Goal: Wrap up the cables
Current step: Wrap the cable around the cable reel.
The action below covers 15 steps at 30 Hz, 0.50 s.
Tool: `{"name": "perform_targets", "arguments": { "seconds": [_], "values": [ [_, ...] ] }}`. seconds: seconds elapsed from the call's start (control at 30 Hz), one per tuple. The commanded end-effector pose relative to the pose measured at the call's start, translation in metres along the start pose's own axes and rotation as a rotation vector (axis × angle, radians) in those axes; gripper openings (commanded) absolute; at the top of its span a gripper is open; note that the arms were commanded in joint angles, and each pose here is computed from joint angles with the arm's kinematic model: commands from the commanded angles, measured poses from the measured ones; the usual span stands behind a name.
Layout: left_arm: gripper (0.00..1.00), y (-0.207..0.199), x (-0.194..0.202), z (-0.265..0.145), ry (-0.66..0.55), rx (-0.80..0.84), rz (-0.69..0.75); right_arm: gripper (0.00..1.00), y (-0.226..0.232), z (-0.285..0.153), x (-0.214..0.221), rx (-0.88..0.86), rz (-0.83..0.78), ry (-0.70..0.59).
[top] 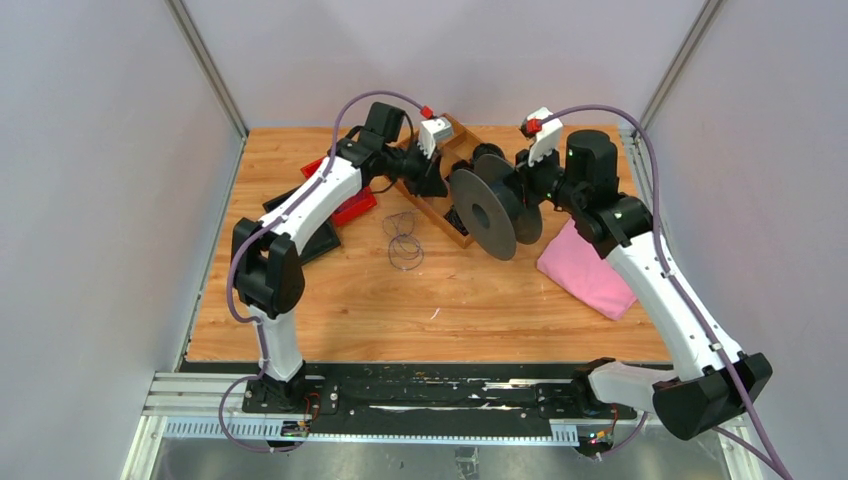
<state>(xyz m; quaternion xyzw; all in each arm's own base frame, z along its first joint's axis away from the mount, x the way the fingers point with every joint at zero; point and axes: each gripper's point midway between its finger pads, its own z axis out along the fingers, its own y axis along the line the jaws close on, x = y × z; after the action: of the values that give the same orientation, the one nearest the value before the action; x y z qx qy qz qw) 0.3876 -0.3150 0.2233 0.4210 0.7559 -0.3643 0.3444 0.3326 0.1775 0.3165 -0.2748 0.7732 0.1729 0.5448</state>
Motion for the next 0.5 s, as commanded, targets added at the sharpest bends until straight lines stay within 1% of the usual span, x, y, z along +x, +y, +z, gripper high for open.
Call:
{"name": "perform_targets", "arguments": {
  "seconds": [0.0,0.2,0.27,0.4,0.47],
  "values": [
    [0.07,0.022,-0.004,-0.005,-0.093,-0.076,-0.037,0.01,-0.001,-0.017,-0.037,-0.006,0.041,-0.075],
    [0.14,0.02,0.011,0.008,-0.135,-0.044,-0.128,0.01,-0.003,-0.019,-0.05,0.006,0.065,-0.087],
    [0.16,0.019,0.017,0.011,-0.148,-0.04,-0.137,0.01,-0.007,-0.022,-0.056,0.023,0.063,-0.093],
    [0.23,0.016,0.025,0.007,-0.167,-0.05,-0.105,0.01,-0.012,-0.024,-0.062,0.049,0.062,-0.1],
    [0.3,0.013,0.024,0.004,-0.19,-0.051,-0.081,0.01,-0.011,-0.025,-0.064,0.044,0.064,-0.102]
  ]
}}
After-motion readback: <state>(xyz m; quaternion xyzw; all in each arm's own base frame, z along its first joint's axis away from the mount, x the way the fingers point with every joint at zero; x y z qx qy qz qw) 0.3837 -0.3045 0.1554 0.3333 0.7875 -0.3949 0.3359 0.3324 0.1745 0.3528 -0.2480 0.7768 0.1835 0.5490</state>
